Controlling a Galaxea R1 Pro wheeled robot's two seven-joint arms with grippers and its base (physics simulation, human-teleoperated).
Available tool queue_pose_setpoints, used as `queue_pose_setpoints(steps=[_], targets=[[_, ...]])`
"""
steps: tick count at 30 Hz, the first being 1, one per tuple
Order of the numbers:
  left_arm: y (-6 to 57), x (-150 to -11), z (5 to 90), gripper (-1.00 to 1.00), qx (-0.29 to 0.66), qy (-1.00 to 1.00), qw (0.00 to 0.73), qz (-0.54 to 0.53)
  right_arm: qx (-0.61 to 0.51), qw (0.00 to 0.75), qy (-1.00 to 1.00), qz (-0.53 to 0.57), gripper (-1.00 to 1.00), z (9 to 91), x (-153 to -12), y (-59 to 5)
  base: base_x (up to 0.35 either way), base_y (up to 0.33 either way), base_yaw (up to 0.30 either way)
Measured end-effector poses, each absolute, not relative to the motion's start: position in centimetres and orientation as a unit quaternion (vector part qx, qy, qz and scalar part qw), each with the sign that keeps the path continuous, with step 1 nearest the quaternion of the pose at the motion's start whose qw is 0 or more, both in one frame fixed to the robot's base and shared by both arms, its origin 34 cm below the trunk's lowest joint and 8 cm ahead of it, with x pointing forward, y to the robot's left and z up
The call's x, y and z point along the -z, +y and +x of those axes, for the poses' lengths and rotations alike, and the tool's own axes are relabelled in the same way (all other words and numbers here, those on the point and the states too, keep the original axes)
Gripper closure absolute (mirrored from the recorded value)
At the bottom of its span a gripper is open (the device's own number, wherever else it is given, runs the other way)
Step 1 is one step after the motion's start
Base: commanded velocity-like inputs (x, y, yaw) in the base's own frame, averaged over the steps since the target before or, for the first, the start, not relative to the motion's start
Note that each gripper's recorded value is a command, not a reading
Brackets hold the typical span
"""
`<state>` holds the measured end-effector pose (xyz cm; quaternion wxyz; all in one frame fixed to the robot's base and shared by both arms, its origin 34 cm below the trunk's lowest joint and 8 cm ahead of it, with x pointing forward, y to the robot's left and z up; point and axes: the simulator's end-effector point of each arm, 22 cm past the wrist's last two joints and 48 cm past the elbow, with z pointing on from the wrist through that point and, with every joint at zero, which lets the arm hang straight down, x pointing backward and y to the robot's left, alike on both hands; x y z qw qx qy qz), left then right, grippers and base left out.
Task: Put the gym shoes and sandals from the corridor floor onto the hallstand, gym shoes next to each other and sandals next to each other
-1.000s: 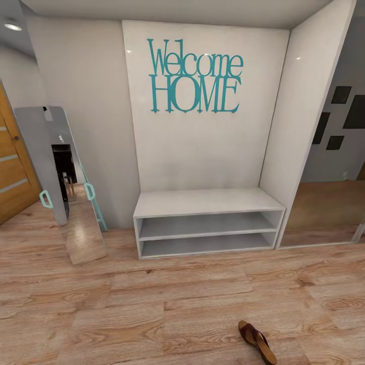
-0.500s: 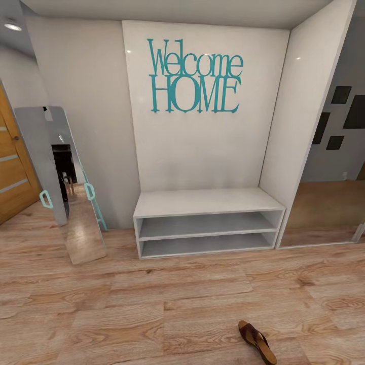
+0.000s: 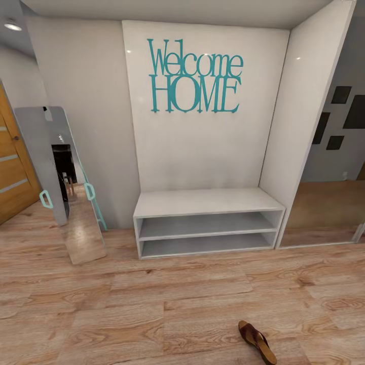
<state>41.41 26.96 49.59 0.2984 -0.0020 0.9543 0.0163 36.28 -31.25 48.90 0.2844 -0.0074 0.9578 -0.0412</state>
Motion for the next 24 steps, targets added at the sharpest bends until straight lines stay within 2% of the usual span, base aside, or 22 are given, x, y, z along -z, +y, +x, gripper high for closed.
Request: queue_pose_setpoints(steps=[1,2,10,24], targets=[[26.9,-51.6,45.8,-1.0,-0.016,0.941,0.338,-0.003,0.04,0.373,0.927,-0.01,-1.0,41.2,-52.1,-31.0,0.0,0.0,0.0],[26.9,-52.8,48.2,-1.0,-0.016,0.933,0.359,-0.003,0.039,0.415,0.909,-0.012,-1.0,44.7,-54.5,-30.8,0.0,0.0,0.0],[27.1,-53.9,49.2,-1.0,-0.017,0.917,0.399,-0.006,0.039,0.424,0.905,-0.012,-1.0,45.4,-55.0,-30.7,0.0,0.0,0.0],[27.7,-53.5,47.9,-1.0,-0.02,0.918,0.397,-0.009,0.036,0.424,0.905,-0.016,-1.0,45.4,-54.9,-30.6,0.0,0.0,0.0]])
